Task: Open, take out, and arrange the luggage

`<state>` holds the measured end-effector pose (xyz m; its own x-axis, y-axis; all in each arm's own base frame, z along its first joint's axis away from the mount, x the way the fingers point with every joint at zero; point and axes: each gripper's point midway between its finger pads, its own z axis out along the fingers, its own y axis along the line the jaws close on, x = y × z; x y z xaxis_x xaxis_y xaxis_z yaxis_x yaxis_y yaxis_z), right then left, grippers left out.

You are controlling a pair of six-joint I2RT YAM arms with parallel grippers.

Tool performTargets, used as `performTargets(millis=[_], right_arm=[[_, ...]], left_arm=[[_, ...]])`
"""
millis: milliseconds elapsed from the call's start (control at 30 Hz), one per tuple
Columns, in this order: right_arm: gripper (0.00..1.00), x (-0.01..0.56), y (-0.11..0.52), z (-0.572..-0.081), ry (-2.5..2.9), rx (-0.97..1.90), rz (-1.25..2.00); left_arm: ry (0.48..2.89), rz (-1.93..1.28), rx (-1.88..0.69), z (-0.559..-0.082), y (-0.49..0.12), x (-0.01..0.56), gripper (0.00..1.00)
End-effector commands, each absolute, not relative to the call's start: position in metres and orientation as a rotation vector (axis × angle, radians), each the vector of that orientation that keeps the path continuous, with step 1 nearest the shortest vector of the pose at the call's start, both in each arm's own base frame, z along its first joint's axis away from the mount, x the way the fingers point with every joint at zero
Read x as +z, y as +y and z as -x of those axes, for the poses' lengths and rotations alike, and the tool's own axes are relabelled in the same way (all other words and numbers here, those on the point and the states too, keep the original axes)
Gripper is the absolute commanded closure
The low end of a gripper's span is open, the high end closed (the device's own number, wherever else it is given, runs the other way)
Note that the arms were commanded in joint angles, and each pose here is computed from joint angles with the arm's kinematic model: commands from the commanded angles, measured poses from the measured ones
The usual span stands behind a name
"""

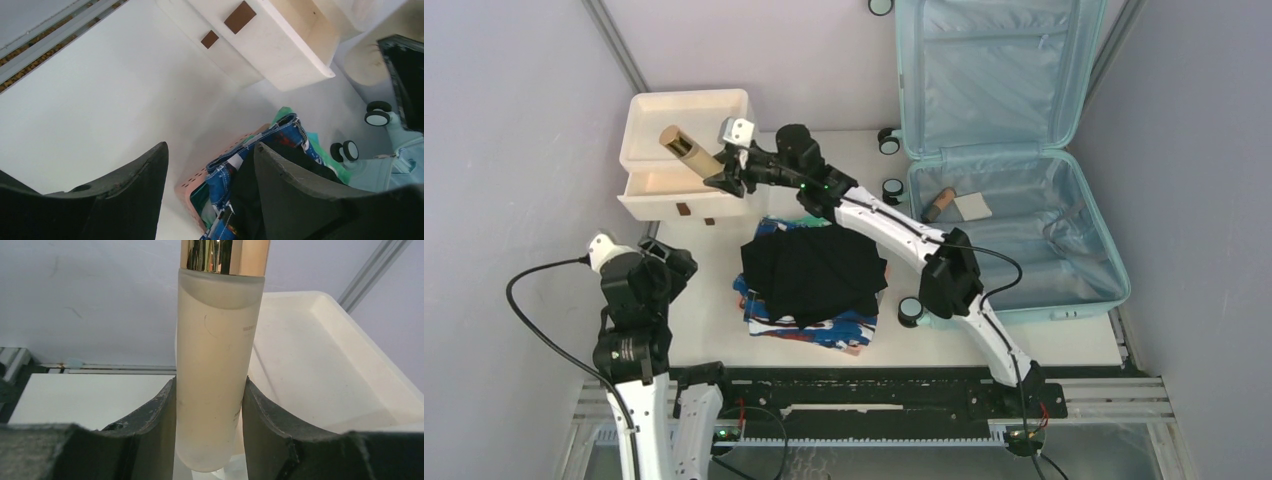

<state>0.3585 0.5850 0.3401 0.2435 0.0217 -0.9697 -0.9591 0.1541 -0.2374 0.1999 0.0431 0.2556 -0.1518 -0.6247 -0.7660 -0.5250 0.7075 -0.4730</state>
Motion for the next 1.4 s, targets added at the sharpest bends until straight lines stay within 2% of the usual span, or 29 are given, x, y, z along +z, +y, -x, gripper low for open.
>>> performTargets(millis=[0, 133, 300, 500, 633, 833, 1367], right_arm=[[1.00, 0.415, 0.587, -0.365, 0.822, 0.848, 1.013], [0.98, 0.403, 0.595, -0.370, 0.815, 0.817, 1.013], [0.88, 0.378, 0.603, -0.378, 0.836, 0.768, 1.039], [0.86, 0.365, 0.604, -0.387, 0.845, 0.707, 1.057], [0.79, 0.346, 0.608, -0.389, 0.848, 0.678, 1.105], [0.62, 0.322, 0.609, -0.393, 0.875, 0.665, 1.136], [0.44, 0.315, 0.613, -0.392, 0.883, 0.715, 1.121]], left_arm=[[1.817, 0.893, -0.086, -0.198, 0.046, 0.247, 0.32], [1.844, 0.887, -0.104, -0.199, 0.042, 0.240, 0.32], [1.859, 0.879, -0.107, -0.201, 0.041, 0.239, 0.32], [1.869, 0.869, -0.109, -0.203, 0.040, 0.237, 0.31], [1.870, 0.864, -0.114, -0.205, 0.040, 0.237, 0.31], [1.878, 0.863, -0.117, -0.208, 0.039, 0.236, 0.31], [1.878, 0.860, -0.123, -0.208, 0.039, 0.239, 0.30]])
